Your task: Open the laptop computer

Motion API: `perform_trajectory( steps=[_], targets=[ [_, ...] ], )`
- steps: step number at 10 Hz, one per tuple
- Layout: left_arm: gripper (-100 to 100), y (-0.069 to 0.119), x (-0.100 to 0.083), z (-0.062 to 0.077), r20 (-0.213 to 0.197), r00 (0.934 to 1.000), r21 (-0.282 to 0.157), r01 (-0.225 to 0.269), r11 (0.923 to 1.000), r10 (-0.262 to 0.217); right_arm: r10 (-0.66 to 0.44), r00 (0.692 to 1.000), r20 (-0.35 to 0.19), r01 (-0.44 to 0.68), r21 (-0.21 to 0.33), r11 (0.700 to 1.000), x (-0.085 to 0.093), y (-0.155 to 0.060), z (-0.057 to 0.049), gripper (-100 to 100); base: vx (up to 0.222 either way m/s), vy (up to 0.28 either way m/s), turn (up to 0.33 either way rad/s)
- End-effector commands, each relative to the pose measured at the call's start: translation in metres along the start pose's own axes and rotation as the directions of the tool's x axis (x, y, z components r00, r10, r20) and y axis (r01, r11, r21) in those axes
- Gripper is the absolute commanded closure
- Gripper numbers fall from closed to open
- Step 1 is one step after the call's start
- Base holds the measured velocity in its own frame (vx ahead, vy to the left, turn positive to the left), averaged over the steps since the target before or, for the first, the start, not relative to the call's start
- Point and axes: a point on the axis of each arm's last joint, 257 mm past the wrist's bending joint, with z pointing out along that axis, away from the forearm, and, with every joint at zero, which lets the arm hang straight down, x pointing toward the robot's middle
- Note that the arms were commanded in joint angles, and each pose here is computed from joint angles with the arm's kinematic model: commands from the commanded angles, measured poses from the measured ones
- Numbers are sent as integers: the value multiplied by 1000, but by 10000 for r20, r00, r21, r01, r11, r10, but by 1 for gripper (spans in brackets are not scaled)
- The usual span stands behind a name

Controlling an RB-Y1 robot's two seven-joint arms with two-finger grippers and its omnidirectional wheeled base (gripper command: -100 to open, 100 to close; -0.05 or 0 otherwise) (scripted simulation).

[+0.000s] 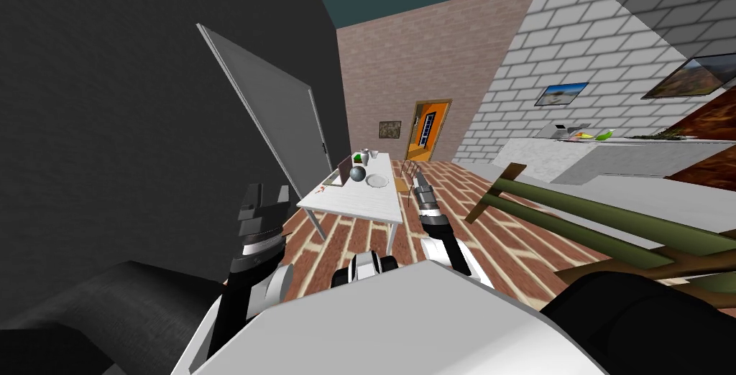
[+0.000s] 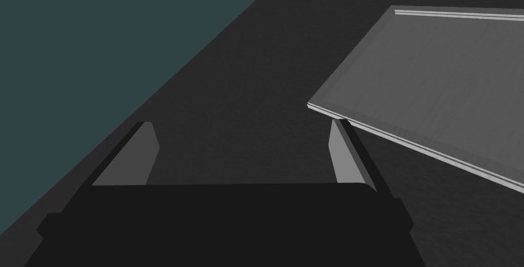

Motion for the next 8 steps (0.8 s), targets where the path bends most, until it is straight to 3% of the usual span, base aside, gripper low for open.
perform_trajectory(
  steps=[1,3,7,8],
  targets=[
    [-100,23,12,3,-371,9990,-319,251,9992,-262,0,10000,0,0,0,10000,0,0,0,0,15,9,-34],
    [-100,34,17,5,-511,9980,-466,354,9983,-378,0,10000,0,0,0,10000,0,0,0,0,14,5,-36],
    [-100,76,43,16,-1097,9901,-1041,757,9917,-871,0,10000,0,0,0,10000,0,0,0,0,14,6,-54],
    [-100,83,43,13,-1087,9902,-1197,743,9900,-874,0,10000,0,0,0,10000,0,0,0,0,17,10,-11]
  ],
)
